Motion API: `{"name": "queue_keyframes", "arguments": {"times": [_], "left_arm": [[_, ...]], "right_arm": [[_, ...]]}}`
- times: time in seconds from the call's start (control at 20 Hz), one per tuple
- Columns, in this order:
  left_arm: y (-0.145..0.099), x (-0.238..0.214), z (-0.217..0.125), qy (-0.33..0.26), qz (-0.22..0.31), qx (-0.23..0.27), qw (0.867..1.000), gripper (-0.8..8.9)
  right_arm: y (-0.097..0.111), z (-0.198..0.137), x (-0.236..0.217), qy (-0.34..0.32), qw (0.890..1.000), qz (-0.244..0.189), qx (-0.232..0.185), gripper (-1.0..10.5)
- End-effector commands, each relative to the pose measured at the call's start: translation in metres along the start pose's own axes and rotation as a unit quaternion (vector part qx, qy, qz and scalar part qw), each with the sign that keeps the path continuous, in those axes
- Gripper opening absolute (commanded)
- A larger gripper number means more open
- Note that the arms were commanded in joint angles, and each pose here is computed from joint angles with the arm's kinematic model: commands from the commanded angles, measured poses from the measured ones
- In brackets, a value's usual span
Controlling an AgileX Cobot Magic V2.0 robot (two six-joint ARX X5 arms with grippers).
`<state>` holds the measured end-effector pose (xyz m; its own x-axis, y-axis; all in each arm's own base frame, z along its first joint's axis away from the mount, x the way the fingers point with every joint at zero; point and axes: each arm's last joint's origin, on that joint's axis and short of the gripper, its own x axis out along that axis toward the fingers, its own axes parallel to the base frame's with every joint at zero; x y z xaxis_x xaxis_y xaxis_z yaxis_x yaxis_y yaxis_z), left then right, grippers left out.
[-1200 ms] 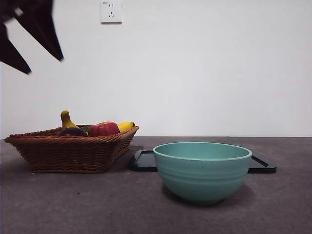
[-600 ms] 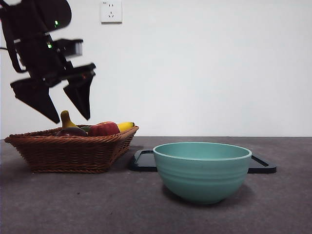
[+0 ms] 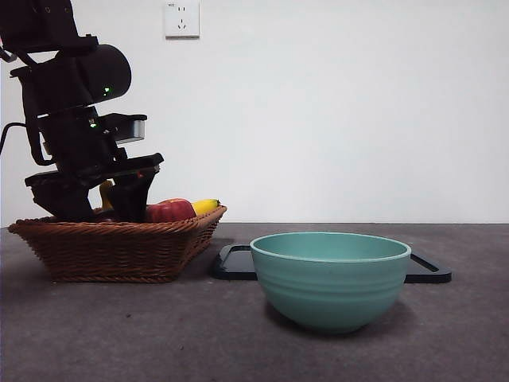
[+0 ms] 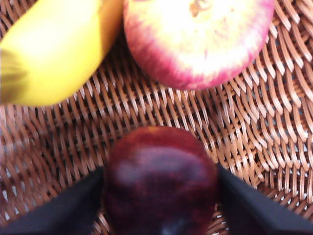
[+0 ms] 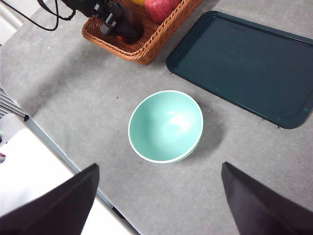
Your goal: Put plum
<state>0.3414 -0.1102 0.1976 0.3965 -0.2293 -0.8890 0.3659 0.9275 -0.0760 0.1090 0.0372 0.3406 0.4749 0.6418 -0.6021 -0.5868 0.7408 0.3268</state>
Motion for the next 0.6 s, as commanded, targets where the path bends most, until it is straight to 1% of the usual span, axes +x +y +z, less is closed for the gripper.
{"name": "queue_keyframes", "arguments": {"times": [0.05,0.2,0.3,0.45,0.5,0.6], "left_arm": [[-0.002,0.000,0.005,-0.002,0.000,0.004,1.000,2.76],[-0.010,-0.028,0.008,-0.035,-0.003,0.010,0.999,2.76],[-0.025,-0.062,0.007,-0.069,-0.020,0.023,0.997,2.76],[-0.067,-0.112,-0.004,-0.114,-0.066,0.076,0.988,2.76],[-0.084,-0.123,-0.008,-0.126,-0.084,0.101,0.983,2.76],[-0.119,-0.129,-0.017,-0.132,-0.119,0.150,0.973,2.76]], "right_arm": [[0.002,0.005,-0.003,-0.010,1.000,0.000,-0.006,4.0],[0.002,0.005,-0.003,-0.010,1.000,0.000,-0.006,4.0],[0.002,0.005,-0.003,-0.010,1.000,0.000,-0.007,4.0],[0.002,0.005,-0.003,-0.009,1.000,0.000,-0.007,4.0],[0.002,0.005,-0.003,-0.009,1.000,0.000,-0.007,4.0],[0.002,0.005,-0.003,-0.010,1.000,-0.001,-0.007,4.0]]}}
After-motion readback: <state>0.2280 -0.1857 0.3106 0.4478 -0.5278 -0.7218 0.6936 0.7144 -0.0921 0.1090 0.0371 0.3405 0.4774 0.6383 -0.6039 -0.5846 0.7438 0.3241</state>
